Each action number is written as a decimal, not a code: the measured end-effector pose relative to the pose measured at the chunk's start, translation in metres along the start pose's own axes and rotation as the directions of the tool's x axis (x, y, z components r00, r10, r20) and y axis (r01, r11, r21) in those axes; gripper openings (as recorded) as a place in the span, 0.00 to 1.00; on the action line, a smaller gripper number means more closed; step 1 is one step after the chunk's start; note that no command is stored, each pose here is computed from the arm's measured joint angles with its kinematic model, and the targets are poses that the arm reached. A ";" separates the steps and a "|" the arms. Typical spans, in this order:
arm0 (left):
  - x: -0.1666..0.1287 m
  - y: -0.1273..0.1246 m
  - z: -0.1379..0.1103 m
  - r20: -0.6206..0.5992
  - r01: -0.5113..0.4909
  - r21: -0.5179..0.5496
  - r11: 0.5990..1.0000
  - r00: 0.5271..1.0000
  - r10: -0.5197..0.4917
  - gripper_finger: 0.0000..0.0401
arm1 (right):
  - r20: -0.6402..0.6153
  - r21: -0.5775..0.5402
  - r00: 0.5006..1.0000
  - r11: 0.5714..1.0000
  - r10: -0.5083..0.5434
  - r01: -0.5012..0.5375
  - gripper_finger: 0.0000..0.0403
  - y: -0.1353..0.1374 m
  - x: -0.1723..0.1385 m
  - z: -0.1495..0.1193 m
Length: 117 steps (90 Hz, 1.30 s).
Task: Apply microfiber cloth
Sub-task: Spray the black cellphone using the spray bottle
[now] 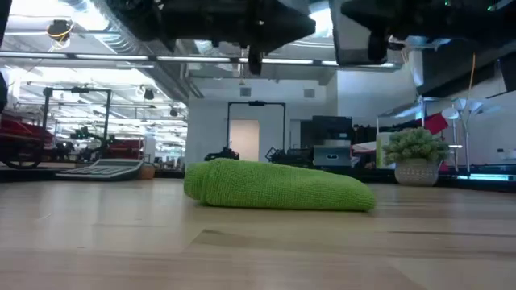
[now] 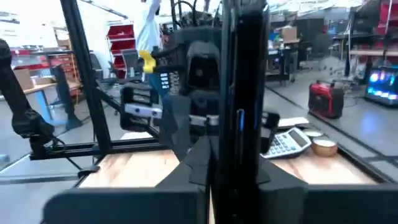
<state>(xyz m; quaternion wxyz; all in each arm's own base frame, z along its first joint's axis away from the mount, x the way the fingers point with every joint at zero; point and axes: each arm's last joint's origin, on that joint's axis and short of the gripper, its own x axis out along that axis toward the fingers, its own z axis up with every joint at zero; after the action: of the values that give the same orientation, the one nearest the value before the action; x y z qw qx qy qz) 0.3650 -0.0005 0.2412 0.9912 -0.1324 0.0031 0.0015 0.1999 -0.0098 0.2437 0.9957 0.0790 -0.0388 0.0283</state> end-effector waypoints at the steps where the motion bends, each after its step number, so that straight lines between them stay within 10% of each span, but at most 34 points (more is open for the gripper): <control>1: 0.001 0.000 0.000 0.001 -0.002 -0.002 1.000 1.000 0.002 0.16 | 0.000 0.013 1.000 1.000 0.000 0.000 0.02 0.000 0.000 0.000; 34: 0.035 -0.010 -0.001 -0.012 0.084 0.084 0.993 0.996 -0.083 0.48 | 0.097 0.117 0.994 0.992 -0.058 0.047 0.02 0.030 -0.013 0.013; 77: 0.071 -0.008 0.000 0.034 0.032 0.118 0.992 0.999 -0.036 0.51 | 0.065 0.064 0.993 0.994 -0.097 0.093 0.02 0.032 0.008 -0.006; 117: 0.084 -0.002 -0.007 -0.059 0.026 0.142 0.990 0.998 -0.018 0.10 | 0.043 0.079 0.999 0.997 -0.025 0.022 0.02 0.033 0.012 -0.011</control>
<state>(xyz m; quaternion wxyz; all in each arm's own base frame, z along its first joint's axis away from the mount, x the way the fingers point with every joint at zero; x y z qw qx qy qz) 0.4492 -0.0035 0.2347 0.9976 -0.0614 0.0302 -0.0136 0.2101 0.0254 0.2394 0.9910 0.1191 -0.0585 0.0164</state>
